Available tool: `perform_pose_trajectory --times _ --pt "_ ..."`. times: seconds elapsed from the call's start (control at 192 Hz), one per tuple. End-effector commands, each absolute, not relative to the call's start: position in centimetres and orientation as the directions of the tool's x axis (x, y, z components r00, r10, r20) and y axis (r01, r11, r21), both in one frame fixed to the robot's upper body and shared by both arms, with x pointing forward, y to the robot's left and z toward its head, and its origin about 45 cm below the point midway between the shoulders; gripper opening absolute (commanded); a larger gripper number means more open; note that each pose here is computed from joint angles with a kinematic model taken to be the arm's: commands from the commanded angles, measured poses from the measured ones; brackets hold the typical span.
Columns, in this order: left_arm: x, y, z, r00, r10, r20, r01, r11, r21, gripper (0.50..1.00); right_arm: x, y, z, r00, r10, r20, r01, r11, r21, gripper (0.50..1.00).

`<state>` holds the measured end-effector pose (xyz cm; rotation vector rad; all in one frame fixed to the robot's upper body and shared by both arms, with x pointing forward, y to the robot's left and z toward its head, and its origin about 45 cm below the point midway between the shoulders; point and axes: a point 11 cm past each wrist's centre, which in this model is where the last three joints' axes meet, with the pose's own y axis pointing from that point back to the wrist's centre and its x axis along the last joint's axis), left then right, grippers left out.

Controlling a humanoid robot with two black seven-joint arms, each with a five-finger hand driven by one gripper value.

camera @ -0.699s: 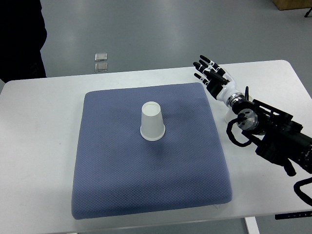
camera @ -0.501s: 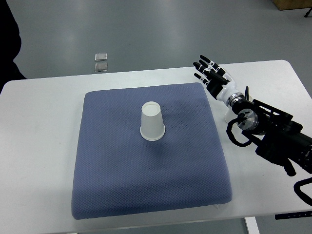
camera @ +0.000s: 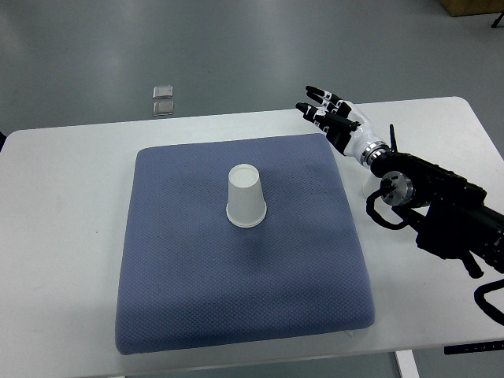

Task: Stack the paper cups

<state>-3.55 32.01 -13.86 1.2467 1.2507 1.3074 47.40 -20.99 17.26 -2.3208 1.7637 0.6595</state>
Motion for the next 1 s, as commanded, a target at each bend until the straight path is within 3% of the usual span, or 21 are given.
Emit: perform_pose_trajectory --times 0.0,0.334,0.548,0.715,0.856,0.997 --pt "-3.6 32.0 -13.9 -0.075 0.994 0.075 0.03 -0.072 0.997 1.0 47.6 -21.1 17.7 0.221 -0.881 -0.419 -0.944 -0.301 0.135 0.917" --pt "-3.5 32.0 -13.9 -0.077 0.994 0.075 0.03 -0.072 0.997 1.0 49.2 -21.1 21.0 0.333 -0.904 -0.268 -0.919 -0.375 0.124 0.915" --pt "-3.6 32.0 -13.9 -0.075 0.994 0.075 0.03 -0.072 0.997 1.0 50.2 -20.1 23.5 0.474 -0.881 -0.009 -0.866 -0.468 0.179 0.915" --pt "-3.5 32.0 -13.9 -0.075 0.994 0.073 0.03 -0.071 0.997 1.0 50.9 -19.2 25.5 0.575 -0.779 0.251 -0.814 -0.514 0.269 0.915" --pt "-3.5 32.0 -13.9 -0.075 0.994 0.073 0.03 -0.071 0.997 1.0 51.1 -18.1 27.5 0.661 -0.664 0.351 -0.75 -0.572 0.331 0.915" --pt "-3.5 31.9 -13.9 -0.077 0.994 0.071 0.028 -0.07 0.997 1.0 50.6 -18.0 28.3 0.743 -0.477 0.47 -0.668 -0.572 0.475 0.915"
